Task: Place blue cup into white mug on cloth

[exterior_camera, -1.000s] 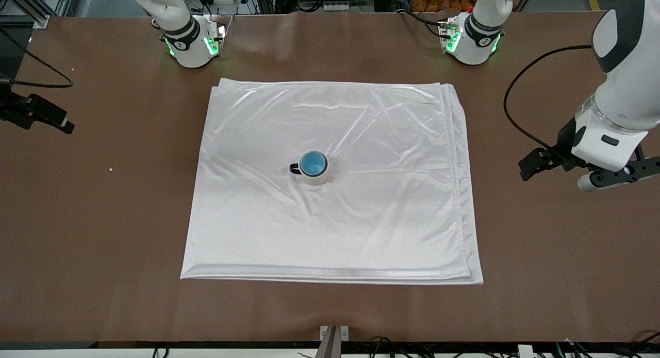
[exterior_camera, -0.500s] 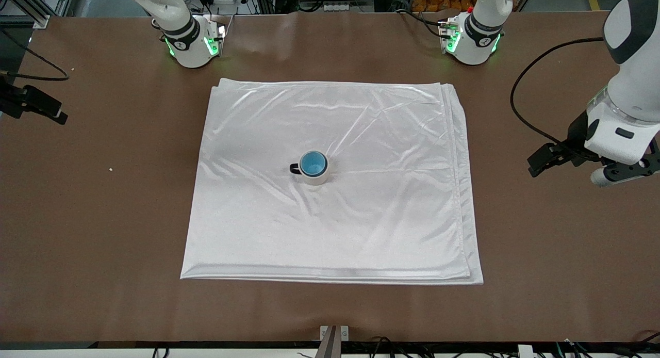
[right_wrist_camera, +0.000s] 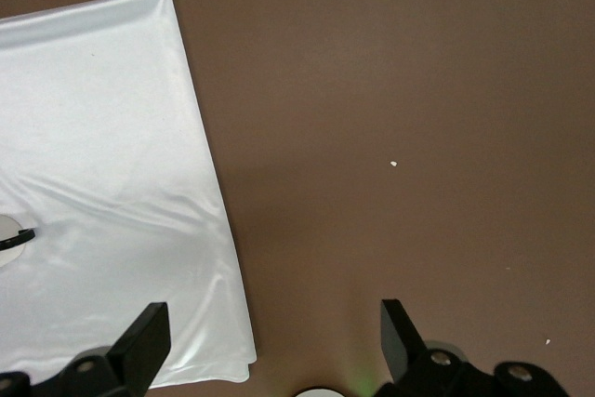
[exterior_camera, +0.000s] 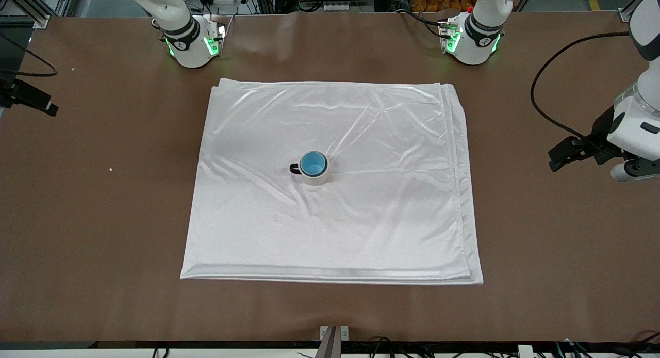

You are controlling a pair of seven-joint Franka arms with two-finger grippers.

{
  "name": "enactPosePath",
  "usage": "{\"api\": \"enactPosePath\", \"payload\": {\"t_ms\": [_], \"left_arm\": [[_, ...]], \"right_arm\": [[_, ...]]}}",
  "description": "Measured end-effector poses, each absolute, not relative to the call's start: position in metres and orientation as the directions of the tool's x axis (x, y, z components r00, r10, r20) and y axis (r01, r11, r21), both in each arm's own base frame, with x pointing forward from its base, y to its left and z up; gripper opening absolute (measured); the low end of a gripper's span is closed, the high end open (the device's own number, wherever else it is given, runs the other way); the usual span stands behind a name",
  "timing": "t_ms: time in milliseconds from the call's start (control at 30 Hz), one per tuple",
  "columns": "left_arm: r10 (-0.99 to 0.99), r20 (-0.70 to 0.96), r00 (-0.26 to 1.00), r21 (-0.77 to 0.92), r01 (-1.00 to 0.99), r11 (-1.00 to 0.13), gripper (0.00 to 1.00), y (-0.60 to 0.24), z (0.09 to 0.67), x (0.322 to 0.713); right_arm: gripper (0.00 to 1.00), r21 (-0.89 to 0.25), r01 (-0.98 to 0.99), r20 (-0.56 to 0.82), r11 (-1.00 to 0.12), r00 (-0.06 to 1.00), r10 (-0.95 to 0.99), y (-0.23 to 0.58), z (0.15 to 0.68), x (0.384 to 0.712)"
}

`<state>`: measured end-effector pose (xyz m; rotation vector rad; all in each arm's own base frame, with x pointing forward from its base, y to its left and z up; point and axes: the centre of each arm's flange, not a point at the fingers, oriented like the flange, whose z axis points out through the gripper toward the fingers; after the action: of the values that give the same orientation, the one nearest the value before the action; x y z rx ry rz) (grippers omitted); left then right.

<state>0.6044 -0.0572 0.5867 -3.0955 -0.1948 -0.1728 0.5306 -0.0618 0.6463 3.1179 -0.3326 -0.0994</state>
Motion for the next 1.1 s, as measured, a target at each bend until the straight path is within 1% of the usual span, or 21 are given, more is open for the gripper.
{"api": "enactPosePath", "payload": {"t_ms": [533, 733, 1100], "left_arm": [[0.020, 0.076, 0.997, -0.044, 0.023, -0.999, 1.00, -0.0618, 0.5861, 0.5986], [0.012, 0.085, 0.996, -0.044, 0.015, -0.999, 1.00, -0.0625, 0.5916, 0.5979], [0.010, 0.090, 0.996, -0.044, 0.014, -0.999, 1.00, -0.0625, 0.5947, 0.5974]], "right_arm": [[1.00, -0.027, -0.228, -0.053, -0.973, 0.973, -0.226, -0.0687, 0.6467, 0.5320], [1.00, -0.056, -0.225, -0.043, -0.973, 0.974, -0.223, -0.0655, 0.6466, 0.5351], [1.00, -0.062, -0.223, -0.040, -0.973, 0.975, -0.221, -0.0639, 0.6455, 0.5369]]}}
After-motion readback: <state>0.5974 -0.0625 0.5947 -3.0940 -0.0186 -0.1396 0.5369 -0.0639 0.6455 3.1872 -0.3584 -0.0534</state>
